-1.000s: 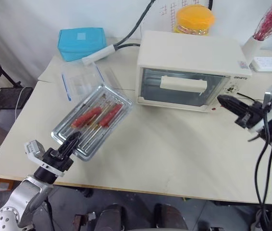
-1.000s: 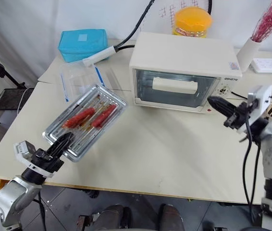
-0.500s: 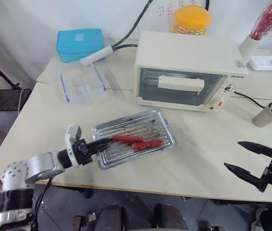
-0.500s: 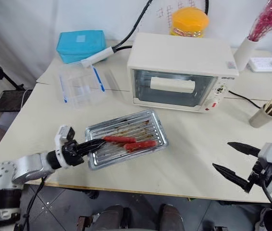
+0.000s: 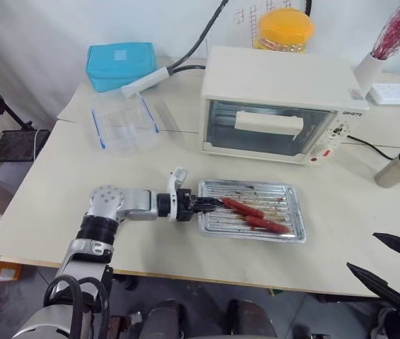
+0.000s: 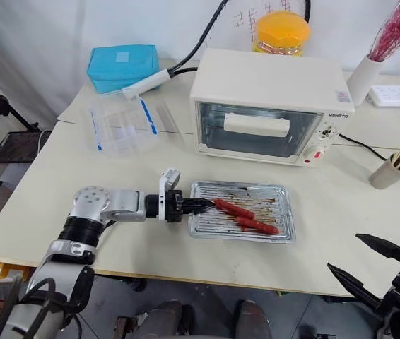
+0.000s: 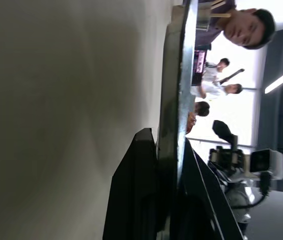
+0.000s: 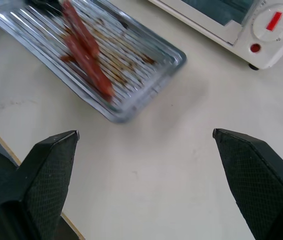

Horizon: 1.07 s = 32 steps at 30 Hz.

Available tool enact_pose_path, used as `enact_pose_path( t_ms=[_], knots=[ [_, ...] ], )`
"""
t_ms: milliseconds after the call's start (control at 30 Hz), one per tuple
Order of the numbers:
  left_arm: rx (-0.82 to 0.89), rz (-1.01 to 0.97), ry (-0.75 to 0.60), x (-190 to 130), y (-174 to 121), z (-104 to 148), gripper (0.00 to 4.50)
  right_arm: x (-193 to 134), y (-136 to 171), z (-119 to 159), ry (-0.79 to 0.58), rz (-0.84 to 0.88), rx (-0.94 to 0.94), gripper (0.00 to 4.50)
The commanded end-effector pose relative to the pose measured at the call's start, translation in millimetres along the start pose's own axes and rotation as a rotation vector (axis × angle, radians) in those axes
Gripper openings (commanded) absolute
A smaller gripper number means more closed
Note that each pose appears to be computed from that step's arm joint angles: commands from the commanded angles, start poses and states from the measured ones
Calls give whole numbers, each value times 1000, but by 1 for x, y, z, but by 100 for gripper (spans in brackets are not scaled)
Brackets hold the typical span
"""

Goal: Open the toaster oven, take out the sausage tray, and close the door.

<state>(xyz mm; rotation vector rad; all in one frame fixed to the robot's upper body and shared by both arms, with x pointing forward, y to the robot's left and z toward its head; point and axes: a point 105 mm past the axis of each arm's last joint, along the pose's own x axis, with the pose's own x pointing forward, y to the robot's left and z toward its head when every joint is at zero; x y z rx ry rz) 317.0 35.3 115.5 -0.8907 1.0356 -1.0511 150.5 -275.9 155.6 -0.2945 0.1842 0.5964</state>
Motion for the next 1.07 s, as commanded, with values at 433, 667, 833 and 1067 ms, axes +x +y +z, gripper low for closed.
enact_pose_path(
  t_ms=[433,667,833,1067],
  knots=[
    [384,130,-38,-64,16,-2,404,16,-1,11,-46,50,-36,450],
    [1078,113,58,-130,10,-32,446,34,-6,16,-80,132,-52,450],
    [1418,168,38,-162,21,-33,446,50,-6,21,-100,220,-102,450],
    [1555,206,-103,-177,10,-16,446,60,-13,21,-103,268,-178,450]
  ],
)
